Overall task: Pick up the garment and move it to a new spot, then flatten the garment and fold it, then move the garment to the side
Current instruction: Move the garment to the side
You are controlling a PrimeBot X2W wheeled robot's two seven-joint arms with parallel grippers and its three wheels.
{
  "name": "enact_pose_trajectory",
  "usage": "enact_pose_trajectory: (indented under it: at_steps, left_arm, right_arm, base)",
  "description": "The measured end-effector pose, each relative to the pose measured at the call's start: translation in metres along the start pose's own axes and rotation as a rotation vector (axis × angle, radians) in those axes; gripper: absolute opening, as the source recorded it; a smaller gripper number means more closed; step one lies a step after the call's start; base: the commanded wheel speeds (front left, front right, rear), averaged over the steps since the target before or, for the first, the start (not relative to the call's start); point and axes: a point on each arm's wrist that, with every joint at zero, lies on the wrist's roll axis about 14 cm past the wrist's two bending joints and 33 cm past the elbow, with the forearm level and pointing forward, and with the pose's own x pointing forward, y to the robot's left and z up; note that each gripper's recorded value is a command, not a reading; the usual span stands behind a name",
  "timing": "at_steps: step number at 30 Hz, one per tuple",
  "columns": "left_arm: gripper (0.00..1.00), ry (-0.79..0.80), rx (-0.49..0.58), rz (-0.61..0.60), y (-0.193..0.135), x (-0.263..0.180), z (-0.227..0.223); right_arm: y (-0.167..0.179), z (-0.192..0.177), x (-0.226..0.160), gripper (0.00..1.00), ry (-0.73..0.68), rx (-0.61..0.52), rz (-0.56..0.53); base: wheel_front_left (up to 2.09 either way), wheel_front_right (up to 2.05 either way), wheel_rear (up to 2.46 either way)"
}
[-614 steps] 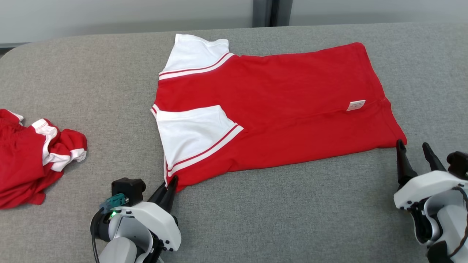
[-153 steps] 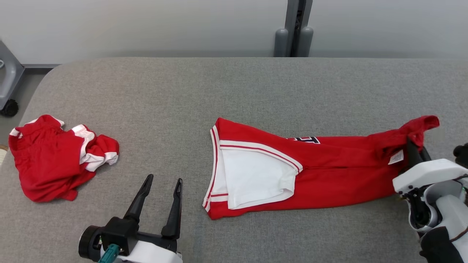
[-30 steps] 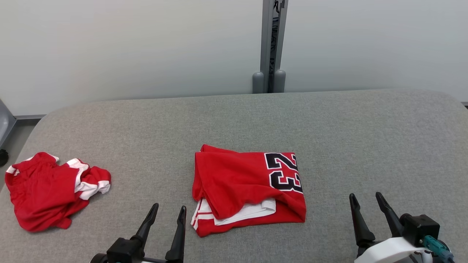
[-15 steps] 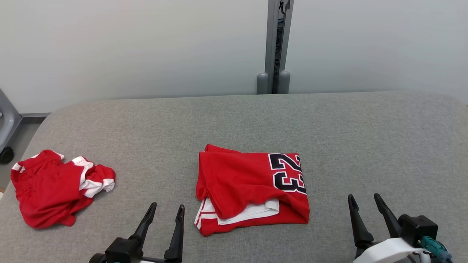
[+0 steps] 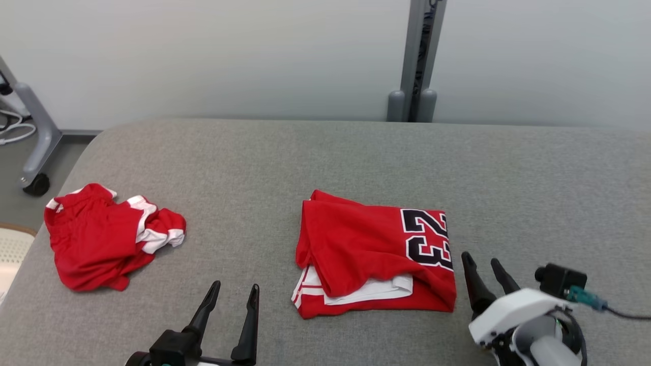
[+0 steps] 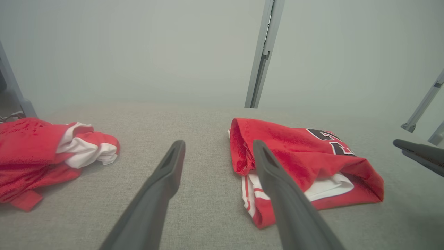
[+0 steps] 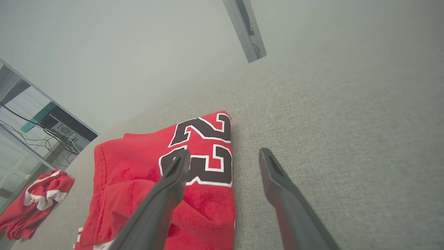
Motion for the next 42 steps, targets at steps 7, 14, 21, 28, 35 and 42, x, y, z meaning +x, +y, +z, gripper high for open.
enact_pose_trajectory:
  at_steps: [7,14,21,28,35,42]
  left_arm:
    - [1.00,0.016,-0.003,0.023,0.007,0.005,-0.004]
    - [1.00,0.034,-0.012,0.063,0.017,0.004,-0.009]
    - [1.00,0.034,-0.008,0.075,0.020,0.006,-0.008]
    - [1.00,0.036,-0.007,0.068,0.019,0.009,-0.009]
    - [1.00,0.042,-0.006,0.035,0.012,0.021,-0.011]
    - [1.00,0.055,-0.005,-0.011,0.000,0.033,-0.016]
  right_arm:
    - [-0.009,-0.007,0.035,1.00,0.134,0.053,-0.017]
    - [-0.007,-0.041,0.045,1.00,0.282,0.082,-0.013]
    - [-0.008,-0.057,0.045,0.36,0.344,0.097,-0.022]
    - [-0.004,-0.054,0.046,0.00,0.332,0.082,0.002]
    - [-0.009,-0.004,0.066,0.00,0.190,-0.089,0.062]
    - [-0.012,0.058,0.081,0.00,0.049,-0.245,0.108]
  base:
    - [0.00,0.00,0.00]
    - [0.00,0.00,0.00]
    - [0.00,0.00,0.00]
    - [0.00,0.00,0.00]
    - [0.00,0.00,0.00]
    - [0.00,0.00,0.00]
